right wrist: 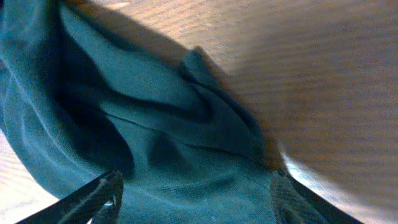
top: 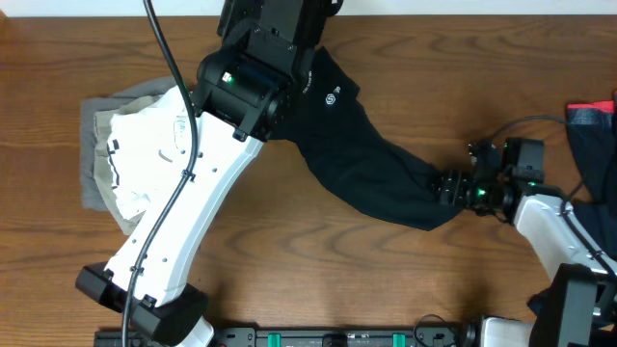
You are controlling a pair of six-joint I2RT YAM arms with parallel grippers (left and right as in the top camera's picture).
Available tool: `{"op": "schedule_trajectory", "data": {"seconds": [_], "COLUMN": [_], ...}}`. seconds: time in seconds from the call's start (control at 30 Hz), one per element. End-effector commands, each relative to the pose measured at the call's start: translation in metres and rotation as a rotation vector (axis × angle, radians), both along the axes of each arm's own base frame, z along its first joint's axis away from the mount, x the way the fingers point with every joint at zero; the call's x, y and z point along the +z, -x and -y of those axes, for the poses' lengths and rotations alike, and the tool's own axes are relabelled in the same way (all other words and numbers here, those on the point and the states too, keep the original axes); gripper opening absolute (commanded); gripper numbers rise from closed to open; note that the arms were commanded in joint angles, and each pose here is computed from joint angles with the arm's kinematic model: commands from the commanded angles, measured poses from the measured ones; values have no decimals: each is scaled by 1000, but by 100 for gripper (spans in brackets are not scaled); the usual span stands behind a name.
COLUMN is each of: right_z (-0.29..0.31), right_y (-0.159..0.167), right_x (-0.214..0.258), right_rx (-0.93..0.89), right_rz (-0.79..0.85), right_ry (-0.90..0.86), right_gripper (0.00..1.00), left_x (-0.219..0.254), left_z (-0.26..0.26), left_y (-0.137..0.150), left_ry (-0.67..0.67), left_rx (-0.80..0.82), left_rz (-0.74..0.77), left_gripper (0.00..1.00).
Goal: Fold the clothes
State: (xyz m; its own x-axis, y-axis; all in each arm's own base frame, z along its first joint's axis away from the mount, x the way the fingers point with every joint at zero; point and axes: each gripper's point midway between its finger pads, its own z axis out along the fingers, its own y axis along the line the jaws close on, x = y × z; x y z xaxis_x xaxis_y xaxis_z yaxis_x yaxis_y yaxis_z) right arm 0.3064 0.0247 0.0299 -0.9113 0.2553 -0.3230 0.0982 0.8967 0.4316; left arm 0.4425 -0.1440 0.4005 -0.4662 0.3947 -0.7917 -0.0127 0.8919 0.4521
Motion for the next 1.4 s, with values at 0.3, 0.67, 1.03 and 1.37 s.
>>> {"op": "schedule_trajectory", "data": {"seconds": [0.3,0.67,1.03,1.37], "right_z": [-34,-35,-51,-77], "right_y": [-22,-65,-38,-27], "right_x": [28,173,23,-1], "right_rx": [74,147,315,393], "right_rz": [145,497,140,63], "right_ry": [-118,-108,99,32], "right_gripper": [3,11,71,1], "left_x": [8,9,10,8], "left_z": [-8,-8,-9,-9], "left_y": [9,10,10,11], "left_ry": [4,5,7,12], "left_rx": [18,18,18,22], "left_rz": [1,3,4,0], "left_gripper": [67,67,68,74]}}
